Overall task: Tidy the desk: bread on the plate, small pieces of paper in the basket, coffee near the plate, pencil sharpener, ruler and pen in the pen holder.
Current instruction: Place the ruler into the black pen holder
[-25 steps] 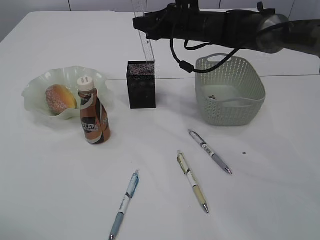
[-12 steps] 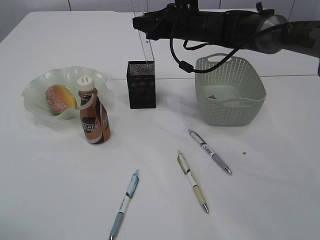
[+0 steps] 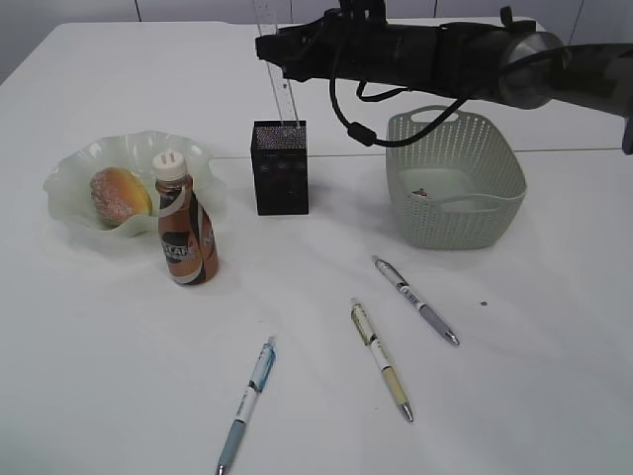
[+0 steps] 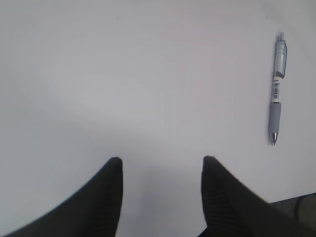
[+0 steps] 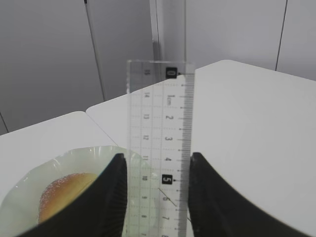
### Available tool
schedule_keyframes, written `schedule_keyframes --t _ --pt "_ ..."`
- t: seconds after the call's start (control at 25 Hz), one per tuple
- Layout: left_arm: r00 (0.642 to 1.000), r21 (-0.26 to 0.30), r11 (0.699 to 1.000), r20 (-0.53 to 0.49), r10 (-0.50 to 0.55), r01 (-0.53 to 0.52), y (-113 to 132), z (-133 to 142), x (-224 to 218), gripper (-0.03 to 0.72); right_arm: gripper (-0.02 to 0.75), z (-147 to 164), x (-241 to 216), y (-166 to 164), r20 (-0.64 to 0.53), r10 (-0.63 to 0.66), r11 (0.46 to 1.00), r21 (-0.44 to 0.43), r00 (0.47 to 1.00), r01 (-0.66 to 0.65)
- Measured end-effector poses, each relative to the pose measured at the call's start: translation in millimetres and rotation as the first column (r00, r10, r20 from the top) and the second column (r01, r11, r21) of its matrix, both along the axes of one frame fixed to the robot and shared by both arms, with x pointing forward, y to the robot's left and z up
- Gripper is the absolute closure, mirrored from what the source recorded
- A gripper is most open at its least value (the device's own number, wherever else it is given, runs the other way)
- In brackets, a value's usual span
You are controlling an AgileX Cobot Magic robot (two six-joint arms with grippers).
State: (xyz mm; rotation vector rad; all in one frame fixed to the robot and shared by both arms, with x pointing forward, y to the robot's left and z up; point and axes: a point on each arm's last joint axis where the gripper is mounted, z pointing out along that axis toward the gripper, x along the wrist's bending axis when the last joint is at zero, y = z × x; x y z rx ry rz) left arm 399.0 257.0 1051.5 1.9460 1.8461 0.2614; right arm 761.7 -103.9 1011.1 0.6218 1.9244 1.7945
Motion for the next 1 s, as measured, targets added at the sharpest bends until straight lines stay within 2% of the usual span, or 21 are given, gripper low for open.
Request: schedule_keyframes --t 0.44,1.0 --pt "1.000 -0.002 1.000 0.000 0.000 0.000 -0.1 0.0 0.0 0.308 0.472 -20.1 5.5 1.4 -0.030 -0.001 1.000 -0.003 1.000 0.001" --pt "1.000 -0.003 1.000 -0.001 0.001 -0.001 -0.2 0.0 -0.1 0.308 0.468 -19.2 6.2 1.0 -0.027 -0.008 1.000 -0.005 1.000 0.008"
